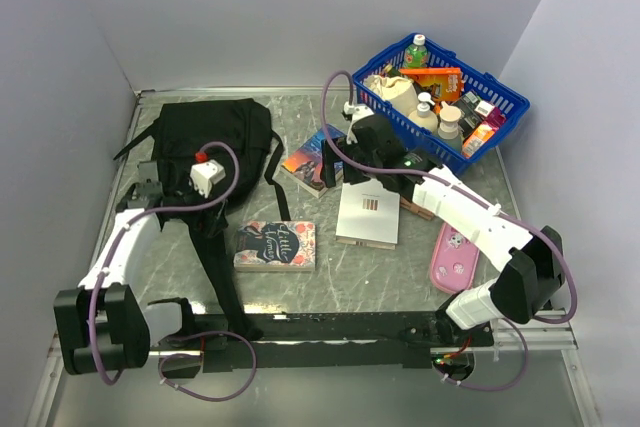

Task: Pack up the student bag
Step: Move the student bag to the center of the board.

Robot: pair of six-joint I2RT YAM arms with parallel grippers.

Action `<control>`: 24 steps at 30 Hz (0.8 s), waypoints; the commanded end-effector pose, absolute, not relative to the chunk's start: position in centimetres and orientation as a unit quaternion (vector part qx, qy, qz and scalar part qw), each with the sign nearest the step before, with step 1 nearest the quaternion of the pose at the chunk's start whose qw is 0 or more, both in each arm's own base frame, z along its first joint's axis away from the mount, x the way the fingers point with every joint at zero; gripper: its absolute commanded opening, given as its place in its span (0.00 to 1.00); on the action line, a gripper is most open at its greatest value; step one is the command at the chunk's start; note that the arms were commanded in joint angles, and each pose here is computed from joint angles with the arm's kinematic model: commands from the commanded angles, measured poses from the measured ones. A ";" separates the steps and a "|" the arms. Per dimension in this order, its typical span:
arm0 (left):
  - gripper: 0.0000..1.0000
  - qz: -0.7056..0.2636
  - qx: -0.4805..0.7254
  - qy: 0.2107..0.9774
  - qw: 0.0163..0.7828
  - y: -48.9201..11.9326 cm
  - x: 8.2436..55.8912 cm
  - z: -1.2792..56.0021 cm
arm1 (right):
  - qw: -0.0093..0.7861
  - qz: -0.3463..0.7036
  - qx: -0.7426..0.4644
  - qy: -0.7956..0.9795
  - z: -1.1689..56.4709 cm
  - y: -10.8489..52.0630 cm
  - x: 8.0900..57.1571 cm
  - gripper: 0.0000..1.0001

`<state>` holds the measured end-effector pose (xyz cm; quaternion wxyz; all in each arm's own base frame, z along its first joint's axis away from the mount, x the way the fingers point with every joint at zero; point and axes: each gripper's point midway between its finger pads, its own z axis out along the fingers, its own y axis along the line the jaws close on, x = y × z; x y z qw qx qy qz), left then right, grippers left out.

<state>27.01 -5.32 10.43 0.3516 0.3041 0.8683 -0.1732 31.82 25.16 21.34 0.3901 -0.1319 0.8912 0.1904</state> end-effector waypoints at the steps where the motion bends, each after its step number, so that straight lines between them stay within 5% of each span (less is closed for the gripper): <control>1: 0.96 -0.074 0.322 0.843 0.424 -3.5 29.9 11.5 | 0.391 0.215 -0.127 0.886 21.3 25.7 31.5 1.00; 12: 0.96 -0.043 0.379 0.806 0.453 -3.4 32.7 14.6 | 0.369 0.246 -0.129 0.887 19.7 26.6 30.3 1.00; 24: 0.97 0.008 0.416 0.814 0.404 -1.3 32.6 10.0 | 0.369 0.249 -0.129 0.886 19.6 26.6 30.4 1.00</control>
